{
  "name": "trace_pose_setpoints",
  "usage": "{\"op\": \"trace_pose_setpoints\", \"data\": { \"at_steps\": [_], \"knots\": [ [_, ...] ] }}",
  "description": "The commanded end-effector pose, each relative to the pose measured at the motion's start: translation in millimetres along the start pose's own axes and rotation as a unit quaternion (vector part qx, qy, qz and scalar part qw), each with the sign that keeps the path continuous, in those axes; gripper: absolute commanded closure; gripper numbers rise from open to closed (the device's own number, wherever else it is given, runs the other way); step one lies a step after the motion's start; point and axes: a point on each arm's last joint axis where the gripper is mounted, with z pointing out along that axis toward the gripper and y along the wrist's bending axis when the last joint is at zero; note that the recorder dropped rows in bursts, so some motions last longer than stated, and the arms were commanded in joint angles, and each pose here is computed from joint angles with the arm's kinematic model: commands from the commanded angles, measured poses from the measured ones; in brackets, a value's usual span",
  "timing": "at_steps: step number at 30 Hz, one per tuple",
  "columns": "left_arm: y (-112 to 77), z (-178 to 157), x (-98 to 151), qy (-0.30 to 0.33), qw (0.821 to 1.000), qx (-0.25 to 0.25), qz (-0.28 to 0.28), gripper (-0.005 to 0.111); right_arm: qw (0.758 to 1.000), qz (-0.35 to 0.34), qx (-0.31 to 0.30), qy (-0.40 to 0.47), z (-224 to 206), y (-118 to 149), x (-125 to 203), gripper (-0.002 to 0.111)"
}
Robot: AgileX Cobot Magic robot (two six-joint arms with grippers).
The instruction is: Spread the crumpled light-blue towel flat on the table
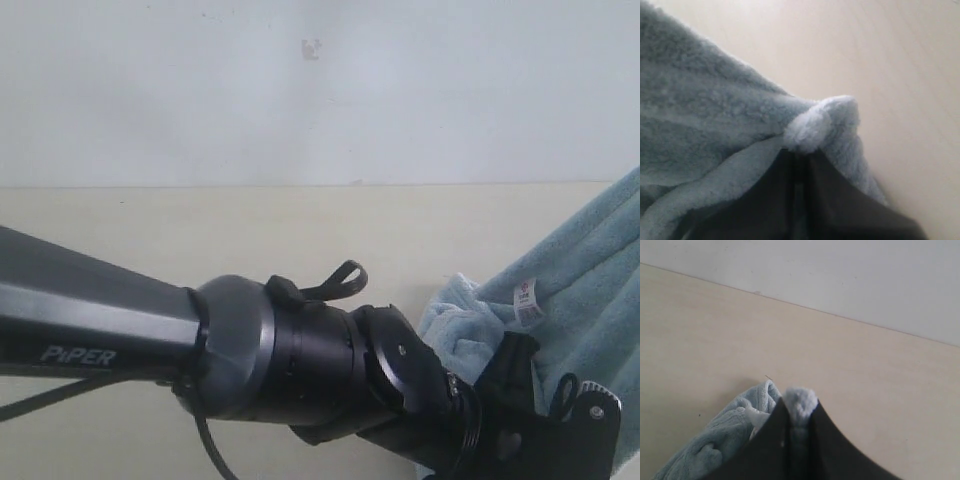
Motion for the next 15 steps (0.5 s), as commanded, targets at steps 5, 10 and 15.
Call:
{"op": "trace_pose_setpoints", "data": {
  "at_steps": [5, 10, 15],
  "knots": [
    [13.4, -27, -18, -0.025, 0.997, -0.029, -0.071, 0.103, 1.000, -0.002, 0.001, -0.005, -1, 0, -1, 0.109],
    [29.0, -67, -21, -0.036, 0.988, -0.068, -0.137, 0.103, 1.000, -0.003, 0.002, -0.006, -1, 0, -1, 0.109],
    [42.6, -122, 1, -0.027, 0.961, -0.155, -0.229, 0.103, 1.000, -0.001, 0.002, -0.006, -1, 0, -1, 0.109]
  ]
}}
